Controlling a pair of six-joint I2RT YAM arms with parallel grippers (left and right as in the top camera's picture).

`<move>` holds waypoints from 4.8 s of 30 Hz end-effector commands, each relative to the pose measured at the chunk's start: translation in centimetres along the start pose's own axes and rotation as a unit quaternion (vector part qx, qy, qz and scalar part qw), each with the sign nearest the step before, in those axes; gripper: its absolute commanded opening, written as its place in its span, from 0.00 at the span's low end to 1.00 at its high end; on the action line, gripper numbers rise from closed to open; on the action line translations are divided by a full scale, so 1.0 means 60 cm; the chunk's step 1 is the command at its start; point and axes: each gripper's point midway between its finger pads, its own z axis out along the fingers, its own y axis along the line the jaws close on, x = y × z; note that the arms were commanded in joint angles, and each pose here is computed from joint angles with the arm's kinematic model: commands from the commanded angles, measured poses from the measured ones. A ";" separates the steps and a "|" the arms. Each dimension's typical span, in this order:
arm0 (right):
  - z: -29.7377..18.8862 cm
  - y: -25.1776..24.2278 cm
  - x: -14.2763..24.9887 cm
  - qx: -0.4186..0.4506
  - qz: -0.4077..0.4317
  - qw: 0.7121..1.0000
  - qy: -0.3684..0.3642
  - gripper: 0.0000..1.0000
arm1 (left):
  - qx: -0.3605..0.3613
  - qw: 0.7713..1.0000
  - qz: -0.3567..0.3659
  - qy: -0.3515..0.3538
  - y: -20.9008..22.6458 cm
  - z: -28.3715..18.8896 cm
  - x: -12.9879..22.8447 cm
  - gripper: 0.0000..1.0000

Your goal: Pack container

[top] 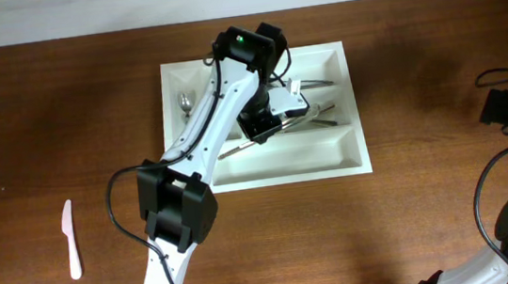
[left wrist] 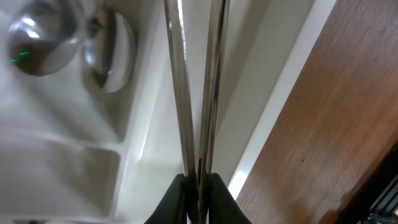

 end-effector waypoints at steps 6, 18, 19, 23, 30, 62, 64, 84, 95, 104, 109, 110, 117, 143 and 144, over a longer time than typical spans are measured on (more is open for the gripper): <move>-0.005 0.001 0.001 0.000 -0.003 1.000 -0.002 0.99 | 0.059 0.994 0.082 -0.040 -0.044 0.003 -0.014 0.02; -0.005 0.001 0.001 0.000 -0.003 1.000 -0.002 0.99 | 0.010 0.995 0.086 0.053 -0.001 0.065 0.037 0.02; -0.005 0.001 0.001 0.000 -0.003 1.000 -0.002 0.99 | 0.007 0.995 0.087 0.055 0.002 0.068 0.038 0.02; -0.005 0.001 0.001 0.000 -0.003 1.000 -0.002 0.99 | -0.005 0.995 0.089 0.038 0.012 0.073 0.024 0.02; -0.005 0.001 0.001 0.000 -0.003 1.000 -0.002 0.99 | -0.011 0.996 0.093 0.010 0.017 0.074 0.002 0.02; -0.005 0.001 0.001 0.000 -0.003 1.000 -0.002 0.99 | 0.015 0.991 0.135 -0.005 -0.042 0.082 -0.037 0.33; -0.005 0.001 0.001 0.000 -0.003 1.000 -0.002 0.99 | 0.015 0.991 0.135 -0.005 -0.042 0.082 -0.037 0.49; -0.005 0.001 0.001 0.000 -0.003 1.000 -0.002 0.99 | -0.125 0.988 0.035 -0.085 0.045 -0.032 -0.099 0.73; -0.005 0.001 0.001 0.000 -0.003 1.000 -0.002 0.99 | -0.216 0.935 -0.212 -0.186 0.164 -0.249 0.025 0.95; -0.005 0.001 0.001 0.000 -0.003 1.000 -0.002 0.99 | -0.186 0.885 -0.393 -0.166 0.216 -0.256 0.174 0.99; -0.005 0.001 0.001 0.000 -0.003 1.000 -0.002 0.99 | -0.192 0.852 -0.451 -0.185 0.228 -0.283 0.219 0.99; -0.005 0.001 0.001 0.000 -0.003 1.000 -0.002 0.99 | -0.195 0.846 -0.459 -0.190 0.226 -0.293 0.226 0.99; -0.005 0.001 0.001 0.000 -0.003 1.000 -0.002 0.99 | -0.248 0.815 -0.501 -0.152 0.203 -0.335 0.325 0.99; -0.005 0.001 0.001 0.000 -0.003 1.000 -0.002 0.99 | -0.053 0.652 -0.754 0.068 -0.018 0.070 0.654 0.99; -0.005 0.001 0.001 0.000 -0.003 1.000 -0.002 0.99 | -0.054 0.648 -0.757 0.066 -0.017 0.070 0.658 0.99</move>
